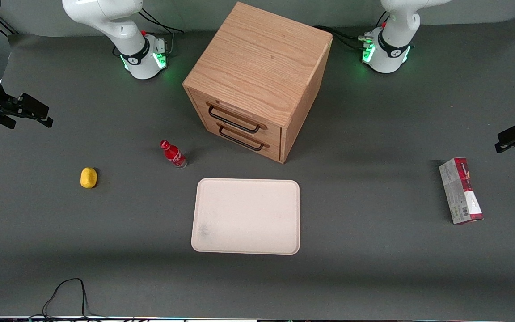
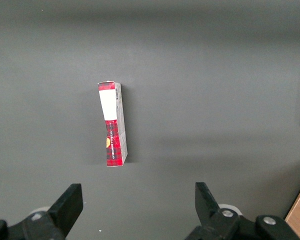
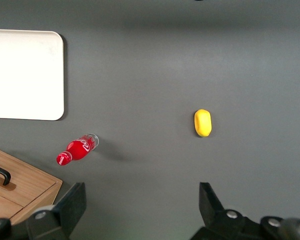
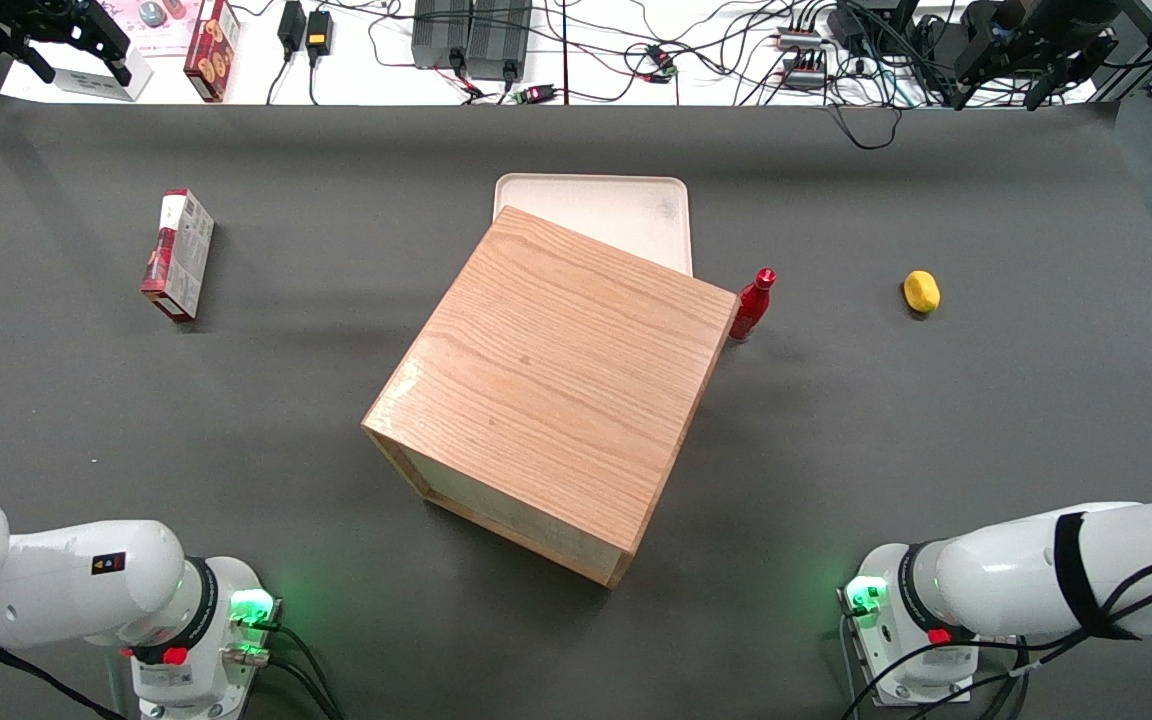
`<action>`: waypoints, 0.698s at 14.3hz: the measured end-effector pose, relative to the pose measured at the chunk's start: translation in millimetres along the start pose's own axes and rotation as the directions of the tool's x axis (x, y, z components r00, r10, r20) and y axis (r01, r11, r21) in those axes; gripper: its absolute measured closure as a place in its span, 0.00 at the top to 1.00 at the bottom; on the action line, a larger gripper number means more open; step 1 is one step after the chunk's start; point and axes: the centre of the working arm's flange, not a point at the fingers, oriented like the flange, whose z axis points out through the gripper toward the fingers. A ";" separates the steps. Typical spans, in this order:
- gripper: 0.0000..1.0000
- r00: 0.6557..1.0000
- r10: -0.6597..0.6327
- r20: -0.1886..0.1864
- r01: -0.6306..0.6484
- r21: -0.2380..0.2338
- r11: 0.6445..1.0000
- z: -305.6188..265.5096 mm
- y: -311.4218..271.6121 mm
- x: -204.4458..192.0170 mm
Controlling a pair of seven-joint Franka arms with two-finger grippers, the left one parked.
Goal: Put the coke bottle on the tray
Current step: 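Move the right gripper over the red Coca-Cola bottle lying on the table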
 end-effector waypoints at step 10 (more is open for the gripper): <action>1.00 0.993 0.062 0.105 -0.066 0.034 0.997 59.5 -97.4 9.0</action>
